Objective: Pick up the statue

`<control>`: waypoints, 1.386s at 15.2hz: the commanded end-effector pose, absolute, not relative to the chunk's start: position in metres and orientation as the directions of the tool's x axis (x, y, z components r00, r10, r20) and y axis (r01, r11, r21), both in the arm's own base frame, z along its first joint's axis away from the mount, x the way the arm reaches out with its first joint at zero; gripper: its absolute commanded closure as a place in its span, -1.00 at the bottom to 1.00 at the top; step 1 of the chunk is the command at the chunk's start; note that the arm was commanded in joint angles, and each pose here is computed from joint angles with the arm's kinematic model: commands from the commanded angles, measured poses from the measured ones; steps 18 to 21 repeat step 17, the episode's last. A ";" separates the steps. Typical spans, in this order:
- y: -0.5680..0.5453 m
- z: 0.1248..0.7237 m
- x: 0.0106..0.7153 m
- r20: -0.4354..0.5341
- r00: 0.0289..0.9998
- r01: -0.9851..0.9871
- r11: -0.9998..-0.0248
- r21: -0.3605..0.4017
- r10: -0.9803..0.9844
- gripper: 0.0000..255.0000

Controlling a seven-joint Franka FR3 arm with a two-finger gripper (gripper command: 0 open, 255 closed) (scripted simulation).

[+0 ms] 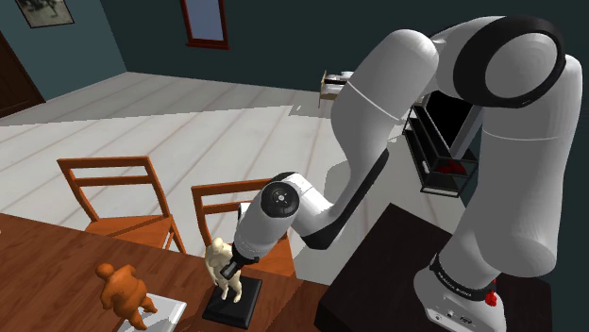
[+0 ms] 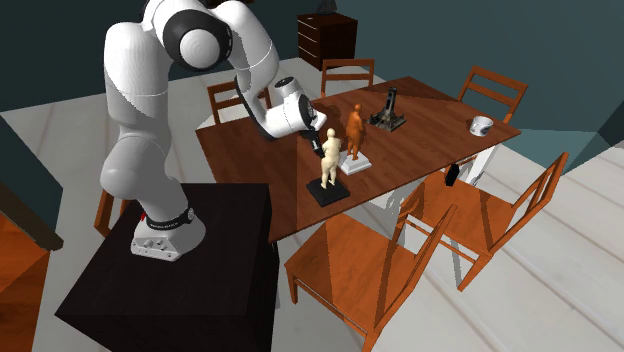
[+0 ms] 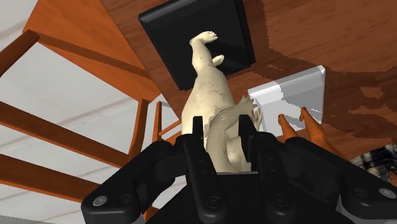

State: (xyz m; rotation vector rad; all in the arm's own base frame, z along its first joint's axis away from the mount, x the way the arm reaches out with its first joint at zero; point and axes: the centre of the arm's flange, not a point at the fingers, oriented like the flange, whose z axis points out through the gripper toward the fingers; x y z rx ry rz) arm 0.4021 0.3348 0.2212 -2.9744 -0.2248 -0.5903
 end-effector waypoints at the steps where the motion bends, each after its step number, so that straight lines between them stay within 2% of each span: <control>1: 0.335 0.225 0.402 0.385 0.914 0.164 -0.984 -0.069 0.125 1.00; 15: 0.335 0.299 0.402 0.385 0.914 0.164 -0.984 -0.069 0.125 1.00; 21: 0.335 0.300 0.402 0.385 0.914 0.164 -0.984 -0.069 0.125 1.00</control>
